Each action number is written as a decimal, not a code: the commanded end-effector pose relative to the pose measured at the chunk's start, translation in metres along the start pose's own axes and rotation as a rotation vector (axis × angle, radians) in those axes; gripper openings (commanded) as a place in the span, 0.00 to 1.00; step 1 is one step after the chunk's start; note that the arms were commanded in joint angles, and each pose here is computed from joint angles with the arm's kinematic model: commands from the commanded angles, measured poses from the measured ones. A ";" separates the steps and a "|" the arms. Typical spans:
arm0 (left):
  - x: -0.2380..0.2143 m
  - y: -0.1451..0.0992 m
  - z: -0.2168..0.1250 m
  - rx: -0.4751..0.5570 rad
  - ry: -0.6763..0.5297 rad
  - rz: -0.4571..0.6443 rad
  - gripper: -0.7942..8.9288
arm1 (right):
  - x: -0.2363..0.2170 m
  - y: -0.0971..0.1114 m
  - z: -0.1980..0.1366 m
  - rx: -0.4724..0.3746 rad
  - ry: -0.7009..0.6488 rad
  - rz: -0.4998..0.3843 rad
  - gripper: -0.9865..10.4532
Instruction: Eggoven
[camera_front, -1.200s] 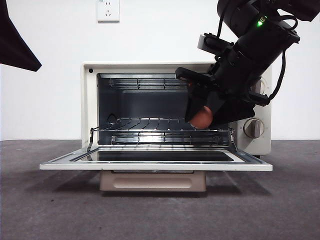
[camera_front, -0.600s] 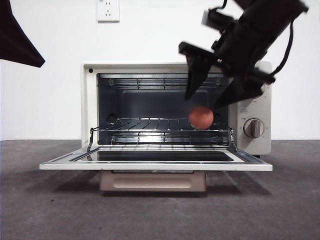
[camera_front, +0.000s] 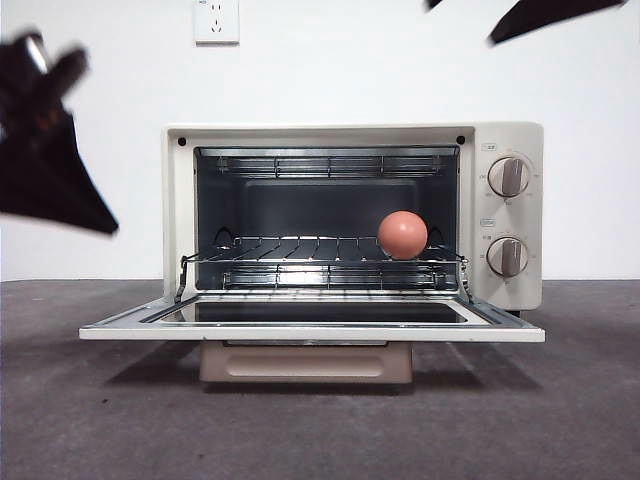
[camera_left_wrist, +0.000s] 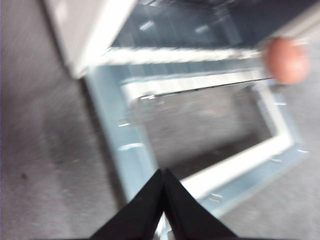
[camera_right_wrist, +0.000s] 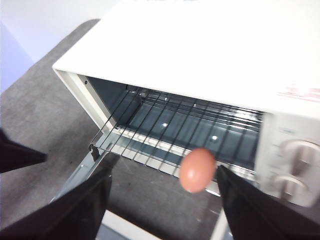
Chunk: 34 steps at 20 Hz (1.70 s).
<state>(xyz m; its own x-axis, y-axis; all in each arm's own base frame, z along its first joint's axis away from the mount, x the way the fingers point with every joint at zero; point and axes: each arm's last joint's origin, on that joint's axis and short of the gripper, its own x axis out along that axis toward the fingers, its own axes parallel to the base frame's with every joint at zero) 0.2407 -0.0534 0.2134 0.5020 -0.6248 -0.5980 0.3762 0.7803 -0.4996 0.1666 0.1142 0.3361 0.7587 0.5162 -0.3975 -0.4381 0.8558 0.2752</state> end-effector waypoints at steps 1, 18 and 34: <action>0.018 0.013 -0.001 -0.035 0.035 0.012 0.09 | -0.020 0.002 0.005 -0.035 -0.036 -0.008 0.38; 0.069 0.049 -0.014 -0.102 0.105 0.061 0.09 | -0.056 0.000 0.003 -0.052 -0.094 -0.020 0.38; 0.079 0.049 -0.019 -0.122 0.151 -0.173 0.09 | -0.056 0.000 0.003 -0.059 -0.095 -0.020 0.38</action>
<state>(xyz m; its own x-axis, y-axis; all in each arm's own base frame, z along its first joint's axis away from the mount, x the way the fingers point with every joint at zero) 0.2816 -0.0599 0.1303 0.3389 -0.7091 -0.6184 0.3075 0.7047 -0.6395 0.1252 0.0841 0.3549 0.8040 0.4909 -0.3357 -0.4378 0.8706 0.2245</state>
